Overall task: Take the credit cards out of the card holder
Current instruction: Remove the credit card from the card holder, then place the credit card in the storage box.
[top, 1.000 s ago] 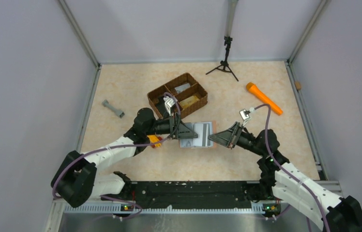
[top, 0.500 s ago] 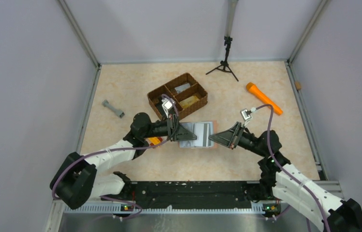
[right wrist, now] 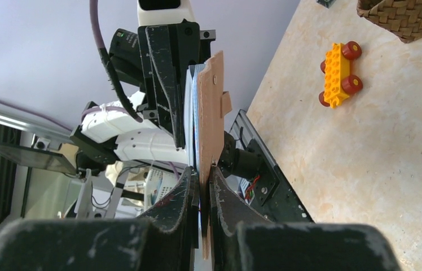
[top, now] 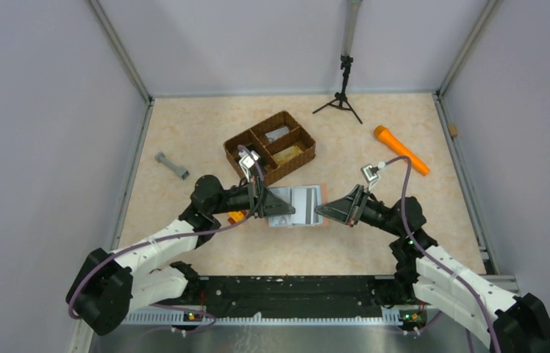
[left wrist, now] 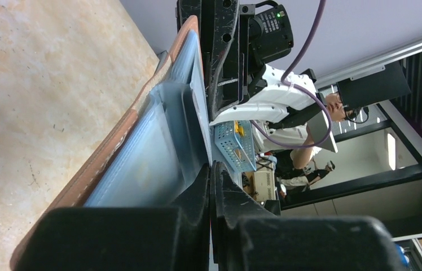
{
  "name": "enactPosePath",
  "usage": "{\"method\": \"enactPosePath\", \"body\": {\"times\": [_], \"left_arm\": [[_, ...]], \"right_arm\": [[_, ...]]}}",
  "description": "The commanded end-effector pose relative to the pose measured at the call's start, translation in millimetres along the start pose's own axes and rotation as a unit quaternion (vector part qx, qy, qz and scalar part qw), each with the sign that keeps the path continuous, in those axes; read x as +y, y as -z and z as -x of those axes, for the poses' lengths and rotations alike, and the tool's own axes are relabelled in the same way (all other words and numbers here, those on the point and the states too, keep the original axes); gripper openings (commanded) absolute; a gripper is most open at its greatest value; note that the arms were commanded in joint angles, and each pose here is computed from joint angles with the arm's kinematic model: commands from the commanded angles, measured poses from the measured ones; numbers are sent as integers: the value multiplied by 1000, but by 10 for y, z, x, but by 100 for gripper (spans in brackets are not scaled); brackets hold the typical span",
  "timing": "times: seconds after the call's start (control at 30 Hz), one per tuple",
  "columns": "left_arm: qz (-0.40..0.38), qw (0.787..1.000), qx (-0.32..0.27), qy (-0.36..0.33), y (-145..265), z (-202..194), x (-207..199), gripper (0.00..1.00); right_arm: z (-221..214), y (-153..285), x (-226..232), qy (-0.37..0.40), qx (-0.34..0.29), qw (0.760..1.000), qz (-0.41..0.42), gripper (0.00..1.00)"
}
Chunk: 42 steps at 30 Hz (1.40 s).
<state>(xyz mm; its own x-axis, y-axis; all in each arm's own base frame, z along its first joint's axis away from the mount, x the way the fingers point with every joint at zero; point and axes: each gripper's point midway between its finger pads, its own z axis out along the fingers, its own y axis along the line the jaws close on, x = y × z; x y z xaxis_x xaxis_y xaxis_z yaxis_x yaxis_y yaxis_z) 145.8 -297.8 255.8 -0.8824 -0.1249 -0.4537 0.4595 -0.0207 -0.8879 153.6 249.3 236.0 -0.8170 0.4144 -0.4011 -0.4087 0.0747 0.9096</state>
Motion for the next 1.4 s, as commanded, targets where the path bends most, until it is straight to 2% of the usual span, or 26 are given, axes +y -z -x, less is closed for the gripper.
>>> {"method": "enactPosePath", "body": {"times": [0.0, 0.57, 0.77, 0.9, 1.2, 1.3, 1.37], "left_arm": [[-19, 999, -13, -44, 12, 73, -181, 0], [-1, 999, -13, -36, 82, 108, -46, 0], [27, 998, -40, -33, 206, 180, 65, 0], [89, 993, -68, -29, 292, 315, 254, 0], [227, 967, -91, -67, 353, 676, 565, 0], [298, 944, -96, -103, 428, 883, 723, 0], [365, 915, -99, -143, 532, 1101, 865, 0]], "right_arm": [[67, -4, 79, 18, -14, 1000, 12, 0], [145, 123, 76, 33, -53, 998, -18, 0], [280, 168, -74, 56, -85, 992, -72, 0], [481, 257, -200, 101, -119, 977, -146, 0], [824, 514, -259, 202, -161, 932, -255, 0], [919, 601, -260, 232, -165, 915, -287, 0], [991, 667, -238, 252, -171, 902, -306, 0]]}}
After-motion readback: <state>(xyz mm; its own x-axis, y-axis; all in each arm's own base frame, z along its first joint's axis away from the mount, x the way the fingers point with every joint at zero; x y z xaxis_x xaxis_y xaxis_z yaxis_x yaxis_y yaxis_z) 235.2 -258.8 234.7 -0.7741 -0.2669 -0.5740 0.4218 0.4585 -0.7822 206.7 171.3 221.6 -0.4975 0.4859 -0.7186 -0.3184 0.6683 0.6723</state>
